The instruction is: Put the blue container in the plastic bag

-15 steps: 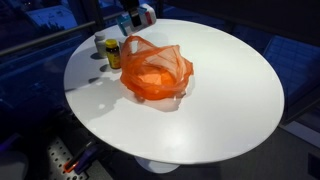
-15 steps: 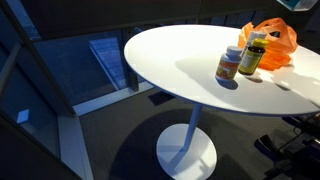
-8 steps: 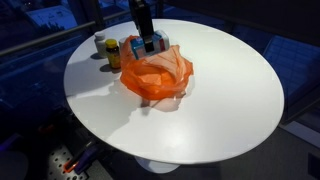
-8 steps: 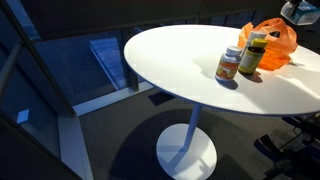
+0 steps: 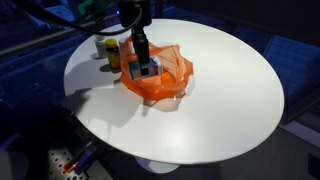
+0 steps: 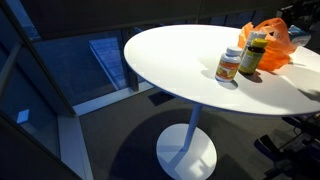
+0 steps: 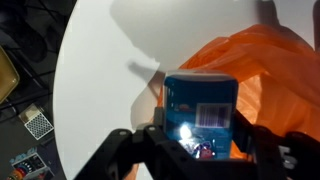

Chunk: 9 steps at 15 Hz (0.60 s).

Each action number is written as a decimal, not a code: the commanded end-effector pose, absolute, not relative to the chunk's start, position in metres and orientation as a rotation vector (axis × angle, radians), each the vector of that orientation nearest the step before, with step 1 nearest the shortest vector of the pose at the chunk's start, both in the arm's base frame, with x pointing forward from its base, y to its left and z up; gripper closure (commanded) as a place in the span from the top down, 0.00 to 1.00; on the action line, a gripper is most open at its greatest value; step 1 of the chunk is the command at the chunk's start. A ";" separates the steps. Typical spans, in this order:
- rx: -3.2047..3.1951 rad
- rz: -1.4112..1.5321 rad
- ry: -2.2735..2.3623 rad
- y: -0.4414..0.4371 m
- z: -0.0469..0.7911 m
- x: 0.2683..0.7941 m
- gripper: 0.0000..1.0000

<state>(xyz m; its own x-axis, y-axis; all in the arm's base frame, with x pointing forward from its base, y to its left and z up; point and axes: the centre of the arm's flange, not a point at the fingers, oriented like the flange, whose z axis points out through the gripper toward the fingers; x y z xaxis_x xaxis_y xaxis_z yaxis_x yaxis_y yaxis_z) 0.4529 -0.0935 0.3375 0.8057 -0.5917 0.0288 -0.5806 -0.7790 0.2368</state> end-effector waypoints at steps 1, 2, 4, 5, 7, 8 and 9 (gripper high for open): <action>2.727 -0.140 -0.904 -0.084 0.320 0.472 0.40; 2.727 -0.150 -0.896 -0.079 0.315 0.477 0.40; 2.723 -0.151 -0.890 -0.071 0.310 0.489 0.40; 2.722 -0.145 -0.885 -0.066 0.310 0.495 0.40; 2.722 -0.129 -0.875 -0.057 0.312 0.507 0.40; 2.719 -0.117 -0.873 -0.053 0.314 0.513 0.40; 2.717 -0.106 -0.870 -0.050 0.316 0.519 0.40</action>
<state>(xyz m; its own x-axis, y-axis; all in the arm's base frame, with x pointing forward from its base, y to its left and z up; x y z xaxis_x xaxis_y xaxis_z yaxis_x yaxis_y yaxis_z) 0.4939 -0.0550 0.3064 0.8196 -0.5729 -0.0050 -0.5520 -0.7919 0.2611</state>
